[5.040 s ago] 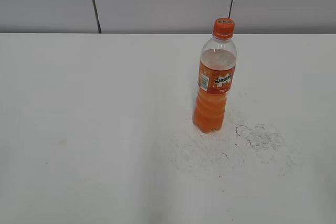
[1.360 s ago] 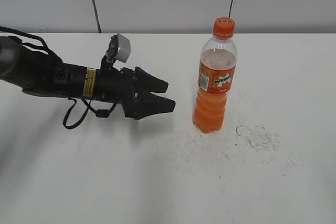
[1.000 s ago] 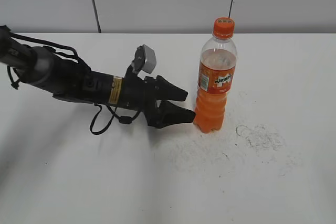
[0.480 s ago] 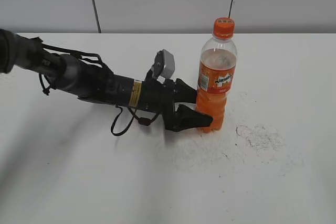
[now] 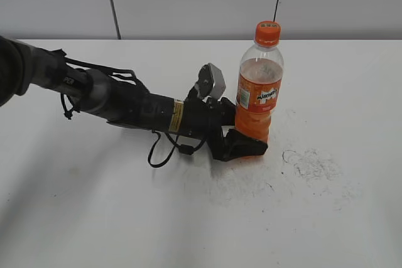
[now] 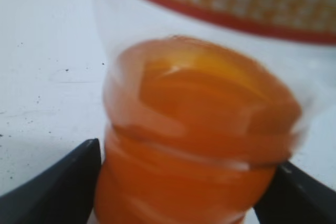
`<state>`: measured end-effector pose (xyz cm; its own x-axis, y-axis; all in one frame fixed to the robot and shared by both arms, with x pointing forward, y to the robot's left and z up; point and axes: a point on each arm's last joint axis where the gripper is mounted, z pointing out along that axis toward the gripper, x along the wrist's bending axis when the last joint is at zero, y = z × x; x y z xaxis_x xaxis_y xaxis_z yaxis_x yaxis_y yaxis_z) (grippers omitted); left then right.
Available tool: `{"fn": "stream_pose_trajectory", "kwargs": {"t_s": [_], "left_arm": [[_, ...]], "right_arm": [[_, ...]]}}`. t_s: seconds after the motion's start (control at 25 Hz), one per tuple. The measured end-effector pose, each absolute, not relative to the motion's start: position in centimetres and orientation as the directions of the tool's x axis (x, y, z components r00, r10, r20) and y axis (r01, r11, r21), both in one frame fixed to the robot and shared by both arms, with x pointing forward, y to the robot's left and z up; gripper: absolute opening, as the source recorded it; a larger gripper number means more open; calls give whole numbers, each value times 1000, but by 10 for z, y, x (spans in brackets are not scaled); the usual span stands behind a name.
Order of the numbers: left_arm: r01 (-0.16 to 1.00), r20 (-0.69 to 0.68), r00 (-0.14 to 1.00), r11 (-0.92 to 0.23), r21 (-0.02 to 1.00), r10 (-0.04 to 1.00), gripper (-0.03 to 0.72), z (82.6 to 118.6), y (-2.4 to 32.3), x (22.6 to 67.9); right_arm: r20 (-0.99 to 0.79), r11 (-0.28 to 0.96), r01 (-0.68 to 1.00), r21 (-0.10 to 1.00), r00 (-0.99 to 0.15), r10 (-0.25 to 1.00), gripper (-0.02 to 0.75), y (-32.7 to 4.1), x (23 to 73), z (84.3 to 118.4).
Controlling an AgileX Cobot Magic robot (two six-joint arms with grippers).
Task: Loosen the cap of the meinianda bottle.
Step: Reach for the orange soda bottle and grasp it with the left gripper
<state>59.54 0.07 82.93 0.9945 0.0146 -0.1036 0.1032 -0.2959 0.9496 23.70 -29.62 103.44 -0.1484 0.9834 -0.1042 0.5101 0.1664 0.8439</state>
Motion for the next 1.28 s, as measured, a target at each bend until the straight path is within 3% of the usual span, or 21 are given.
{"fn": "stream_pose_trajectory", "kwargs": {"t_s": [0.52,0.84,1.28], "left_arm": [[133,-123,991,-266,955,55,659,832,-4,596],[132,-123,991,-264,956,51,574,832,-5,596],[131,-123,991,-261,956,48,566,832,-5,595]], "right_arm": [[-104,166,510,844,-148,983,493,-296,237,1034],[-104,166,510,844,-148,983,493,-296,237,1034],[-104,166,510,844,-148,983,493,-296,237,1034]]}}
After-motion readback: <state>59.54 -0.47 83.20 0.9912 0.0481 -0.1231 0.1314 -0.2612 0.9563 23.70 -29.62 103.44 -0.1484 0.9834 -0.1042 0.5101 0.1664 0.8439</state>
